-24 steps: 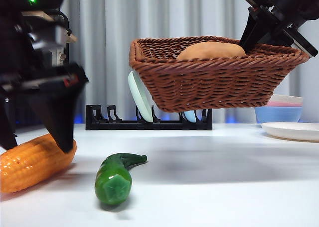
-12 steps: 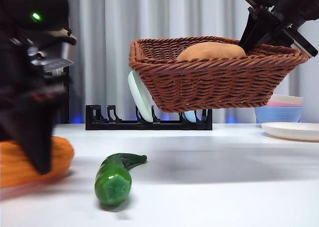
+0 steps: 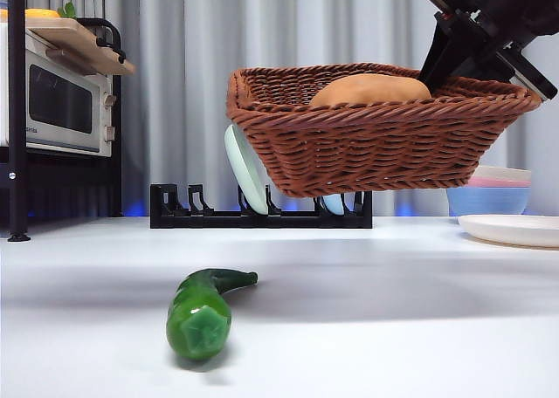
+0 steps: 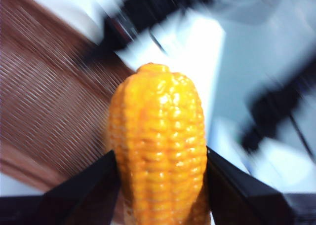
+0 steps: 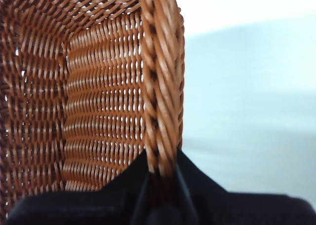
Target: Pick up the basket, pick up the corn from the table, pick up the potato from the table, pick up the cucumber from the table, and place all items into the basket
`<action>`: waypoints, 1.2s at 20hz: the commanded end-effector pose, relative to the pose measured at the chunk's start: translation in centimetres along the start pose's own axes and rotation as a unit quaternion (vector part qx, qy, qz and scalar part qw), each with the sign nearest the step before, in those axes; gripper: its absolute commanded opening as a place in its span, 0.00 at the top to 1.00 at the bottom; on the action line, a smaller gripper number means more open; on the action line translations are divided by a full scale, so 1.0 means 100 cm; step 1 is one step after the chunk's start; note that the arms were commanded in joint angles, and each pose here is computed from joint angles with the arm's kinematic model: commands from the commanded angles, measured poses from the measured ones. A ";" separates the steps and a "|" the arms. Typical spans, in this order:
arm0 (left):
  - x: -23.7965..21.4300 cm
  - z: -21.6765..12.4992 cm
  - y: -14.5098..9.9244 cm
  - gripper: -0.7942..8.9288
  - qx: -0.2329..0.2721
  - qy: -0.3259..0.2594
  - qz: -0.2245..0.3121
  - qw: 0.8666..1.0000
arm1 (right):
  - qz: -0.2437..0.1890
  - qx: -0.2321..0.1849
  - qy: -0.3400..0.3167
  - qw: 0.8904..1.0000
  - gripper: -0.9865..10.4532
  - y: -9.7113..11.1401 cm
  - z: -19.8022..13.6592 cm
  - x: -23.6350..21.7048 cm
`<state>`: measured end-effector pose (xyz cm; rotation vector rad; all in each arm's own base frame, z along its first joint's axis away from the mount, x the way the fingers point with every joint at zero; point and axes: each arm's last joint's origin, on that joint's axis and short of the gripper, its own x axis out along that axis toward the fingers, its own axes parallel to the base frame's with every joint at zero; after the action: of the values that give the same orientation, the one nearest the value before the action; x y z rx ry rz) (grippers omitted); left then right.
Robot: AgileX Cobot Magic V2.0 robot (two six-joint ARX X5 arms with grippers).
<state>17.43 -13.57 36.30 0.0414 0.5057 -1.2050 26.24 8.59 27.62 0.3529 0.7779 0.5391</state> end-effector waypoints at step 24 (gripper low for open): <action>0.102 -0.007 0.038 0.40 -0.081 0.003 0.201 0.976 | 0.032 -0.003 0.010 0.999 0.93 0.019 -0.005 0.006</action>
<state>23.53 -20.98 30.34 0.0165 0.5870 -0.7656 25.56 10.44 27.60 0.3446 0.7999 0.5908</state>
